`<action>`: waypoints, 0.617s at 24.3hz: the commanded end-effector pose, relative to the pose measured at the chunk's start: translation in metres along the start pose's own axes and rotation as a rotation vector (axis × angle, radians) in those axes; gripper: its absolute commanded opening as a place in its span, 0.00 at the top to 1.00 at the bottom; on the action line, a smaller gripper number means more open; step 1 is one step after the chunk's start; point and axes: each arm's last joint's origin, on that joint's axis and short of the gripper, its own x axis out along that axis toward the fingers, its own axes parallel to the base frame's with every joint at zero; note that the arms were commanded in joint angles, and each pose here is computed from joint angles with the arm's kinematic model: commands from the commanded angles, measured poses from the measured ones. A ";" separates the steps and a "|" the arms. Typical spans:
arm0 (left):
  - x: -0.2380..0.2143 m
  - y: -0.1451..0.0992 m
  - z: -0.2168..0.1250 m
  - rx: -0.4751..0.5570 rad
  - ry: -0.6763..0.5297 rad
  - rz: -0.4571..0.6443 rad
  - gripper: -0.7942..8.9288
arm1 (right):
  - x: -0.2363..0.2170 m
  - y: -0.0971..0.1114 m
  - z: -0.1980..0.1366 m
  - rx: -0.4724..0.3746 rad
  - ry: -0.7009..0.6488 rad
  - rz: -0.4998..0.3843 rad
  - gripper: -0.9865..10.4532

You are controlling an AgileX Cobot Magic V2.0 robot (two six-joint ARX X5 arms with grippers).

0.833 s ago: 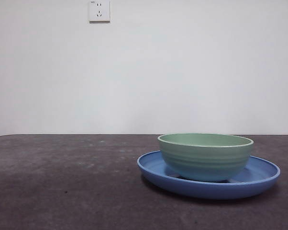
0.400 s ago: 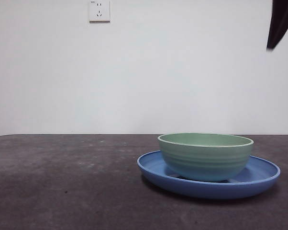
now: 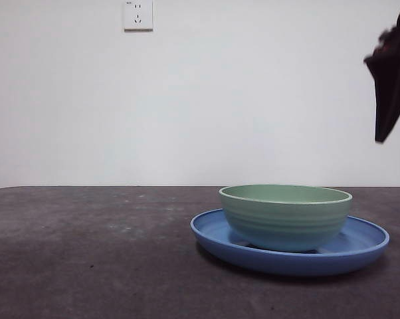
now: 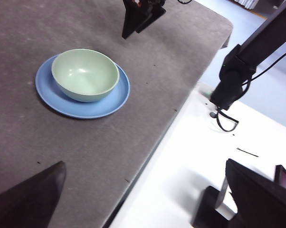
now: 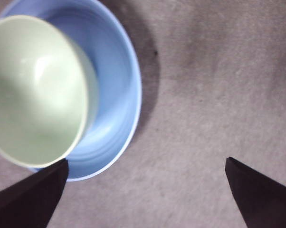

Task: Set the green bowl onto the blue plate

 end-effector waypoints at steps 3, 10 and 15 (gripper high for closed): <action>-0.002 -0.001 0.005 0.030 -0.035 0.013 0.37 | 0.023 -0.006 0.017 -0.055 0.039 0.047 0.50; -0.002 -0.001 0.009 0.048 -0.075 0.015 0.37 | 0.052 -0.016 0.027 -0.043 0.093 0.060 0.56; -0.002 -0.001 0.009 0.048 -0.074 0.015 0.37 | 0.069 -0.020 0.035 -0.042 0.095 0.120 0.61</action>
